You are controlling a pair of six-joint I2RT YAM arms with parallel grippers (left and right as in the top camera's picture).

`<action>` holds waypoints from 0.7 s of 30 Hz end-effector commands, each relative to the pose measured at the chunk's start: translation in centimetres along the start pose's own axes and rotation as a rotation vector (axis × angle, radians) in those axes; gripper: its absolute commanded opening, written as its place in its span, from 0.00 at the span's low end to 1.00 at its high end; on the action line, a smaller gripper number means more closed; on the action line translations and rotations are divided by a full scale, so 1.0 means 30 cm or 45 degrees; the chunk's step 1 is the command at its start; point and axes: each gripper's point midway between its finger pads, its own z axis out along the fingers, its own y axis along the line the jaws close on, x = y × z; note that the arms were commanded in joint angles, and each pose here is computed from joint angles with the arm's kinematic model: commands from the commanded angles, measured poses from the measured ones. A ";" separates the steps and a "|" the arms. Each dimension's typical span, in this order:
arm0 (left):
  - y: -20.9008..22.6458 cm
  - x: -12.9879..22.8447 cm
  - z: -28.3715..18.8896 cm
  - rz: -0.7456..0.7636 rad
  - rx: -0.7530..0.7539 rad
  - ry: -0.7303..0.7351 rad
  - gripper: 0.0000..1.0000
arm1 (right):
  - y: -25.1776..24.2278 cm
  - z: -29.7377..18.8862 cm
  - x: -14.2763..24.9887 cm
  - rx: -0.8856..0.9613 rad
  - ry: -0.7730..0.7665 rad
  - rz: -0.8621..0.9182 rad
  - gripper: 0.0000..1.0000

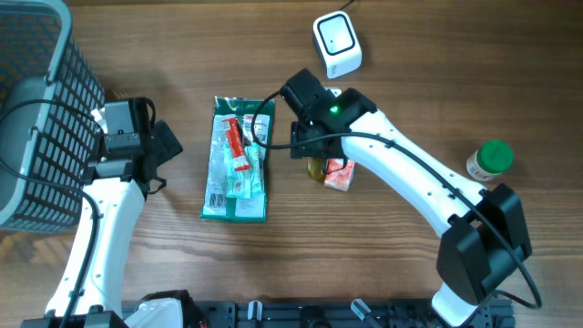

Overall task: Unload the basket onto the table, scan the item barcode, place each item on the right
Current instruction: 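Reach the right gripper to the oil bottle and grasp it, then lift the oil bottle and tilt it toward the scanner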

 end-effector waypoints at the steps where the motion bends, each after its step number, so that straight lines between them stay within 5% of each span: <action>1: 0.007 0.005 0.009 0.000 -0.010 0.007 1.00 | -0.017 0.042 0.028 0.031 0.036 -0.002 0.74; 4: 0.007 0.005 0.009 0.000 -0.010 0.007 1.00 | -0.015 0.042 0.026 0.028 0.032 -0.002 0.70; 11: 0.007 0.005 0.009 0.000 -0.010 0.007 1.00 | 0.003 0.037 0.015 -0.008 0.019 0.003 0.37; 21: 0.007 0.005 0.009 0.000 -0.010 0.007 1.00 | 0.006 -0.097 -0.032 -0.248 0.003 0.023 0.31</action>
